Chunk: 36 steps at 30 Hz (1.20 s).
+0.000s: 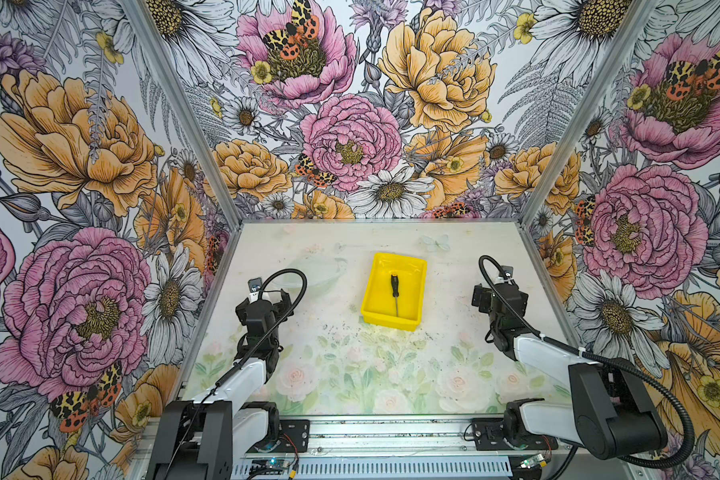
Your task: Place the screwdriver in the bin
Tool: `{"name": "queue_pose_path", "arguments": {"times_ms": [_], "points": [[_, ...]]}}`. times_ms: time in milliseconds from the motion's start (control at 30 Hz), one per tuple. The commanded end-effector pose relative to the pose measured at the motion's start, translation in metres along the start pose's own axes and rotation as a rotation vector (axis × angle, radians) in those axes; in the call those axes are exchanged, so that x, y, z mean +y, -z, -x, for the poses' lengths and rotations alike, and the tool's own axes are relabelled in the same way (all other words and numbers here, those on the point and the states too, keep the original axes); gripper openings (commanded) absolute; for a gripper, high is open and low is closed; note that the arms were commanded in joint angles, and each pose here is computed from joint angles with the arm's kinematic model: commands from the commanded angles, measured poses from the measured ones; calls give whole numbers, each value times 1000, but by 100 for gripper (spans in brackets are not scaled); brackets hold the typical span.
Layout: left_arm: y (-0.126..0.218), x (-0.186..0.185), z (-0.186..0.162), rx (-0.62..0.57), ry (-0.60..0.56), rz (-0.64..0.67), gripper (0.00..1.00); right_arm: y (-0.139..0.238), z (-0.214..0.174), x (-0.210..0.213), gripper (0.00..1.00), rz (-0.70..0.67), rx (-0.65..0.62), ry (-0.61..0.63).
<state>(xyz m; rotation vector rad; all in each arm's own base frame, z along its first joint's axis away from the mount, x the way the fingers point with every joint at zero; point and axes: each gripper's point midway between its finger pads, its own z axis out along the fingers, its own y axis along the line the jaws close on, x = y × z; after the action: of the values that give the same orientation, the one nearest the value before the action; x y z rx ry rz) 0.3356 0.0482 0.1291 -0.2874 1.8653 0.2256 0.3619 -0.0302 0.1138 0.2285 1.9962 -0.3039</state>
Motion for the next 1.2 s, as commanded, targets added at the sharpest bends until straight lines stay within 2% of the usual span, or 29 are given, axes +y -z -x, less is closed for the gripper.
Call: {"name": "queue_pose_path", "arguments": {"times_ms": [0, 267, 467, 633, 900, 1167], "points": [[-5, -8, 29, -100, 25, -47, 99, 2, 24, -9, 100, -33, -111, -46], [-17, -8, 35, -126, 55, -66, 99, -24, 30, -5, 100, -22, -89, -35], [-29, -9, 39, -138, 88, -95, 99, -32, 30, 7, 100, 53, -89, -1], [-44, -13, 34, -137, 111, -108, 99, -40, 25, 6, 99, 41, -97, -9], [-45, -25, 28, -143, 72, -146, 99, -40, 25, 5, 100, 49, -98, -15], [-53, -32, 19, -135, 40, -129, 99, -36, 20, 10, 99, 174, -135, -50]]}}
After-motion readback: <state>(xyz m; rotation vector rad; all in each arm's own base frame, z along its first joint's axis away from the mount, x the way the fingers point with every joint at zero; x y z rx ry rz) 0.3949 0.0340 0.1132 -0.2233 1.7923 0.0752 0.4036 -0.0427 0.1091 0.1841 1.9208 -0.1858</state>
